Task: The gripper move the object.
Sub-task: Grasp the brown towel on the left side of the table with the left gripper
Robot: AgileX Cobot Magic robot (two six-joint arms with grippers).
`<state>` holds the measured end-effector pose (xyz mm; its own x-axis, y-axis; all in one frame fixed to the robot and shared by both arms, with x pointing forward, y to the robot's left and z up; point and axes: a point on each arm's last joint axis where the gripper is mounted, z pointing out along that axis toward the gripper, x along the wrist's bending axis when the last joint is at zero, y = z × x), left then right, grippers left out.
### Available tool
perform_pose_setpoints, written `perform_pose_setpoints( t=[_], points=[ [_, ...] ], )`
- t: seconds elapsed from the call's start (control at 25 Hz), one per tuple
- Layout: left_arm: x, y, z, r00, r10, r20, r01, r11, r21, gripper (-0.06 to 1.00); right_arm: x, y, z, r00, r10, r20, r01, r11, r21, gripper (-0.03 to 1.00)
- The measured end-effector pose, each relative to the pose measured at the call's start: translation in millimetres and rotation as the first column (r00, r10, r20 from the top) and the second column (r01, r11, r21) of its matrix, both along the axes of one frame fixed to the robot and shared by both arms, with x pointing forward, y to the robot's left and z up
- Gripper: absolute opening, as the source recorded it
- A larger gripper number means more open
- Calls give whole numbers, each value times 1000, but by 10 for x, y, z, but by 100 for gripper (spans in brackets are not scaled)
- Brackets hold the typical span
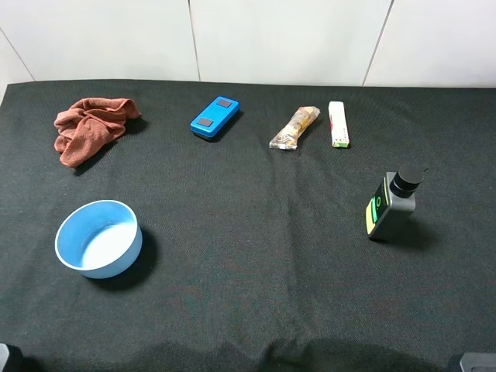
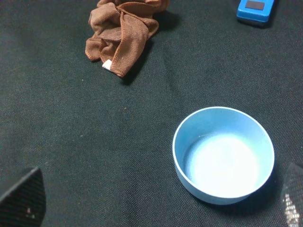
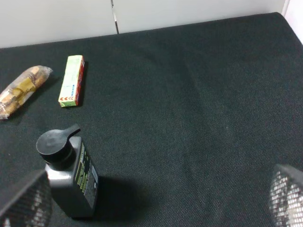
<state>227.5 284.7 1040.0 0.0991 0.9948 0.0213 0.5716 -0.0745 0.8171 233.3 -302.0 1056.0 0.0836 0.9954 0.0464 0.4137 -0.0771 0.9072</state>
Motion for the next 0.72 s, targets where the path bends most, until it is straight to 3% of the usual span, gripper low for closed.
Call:
perform_pose_setpoints(
  t=[0.44,0.72],
  points=[
    [-9,0,95,1000,5,15,-5,1000,-3,100,0,0,0,1000,0,0,0,1000,0,69],
    [232,37,382,996,10,-87,-10,1000,-7,100,0,0,0,1000,0,0,0,1000,0,69]
  ],
)
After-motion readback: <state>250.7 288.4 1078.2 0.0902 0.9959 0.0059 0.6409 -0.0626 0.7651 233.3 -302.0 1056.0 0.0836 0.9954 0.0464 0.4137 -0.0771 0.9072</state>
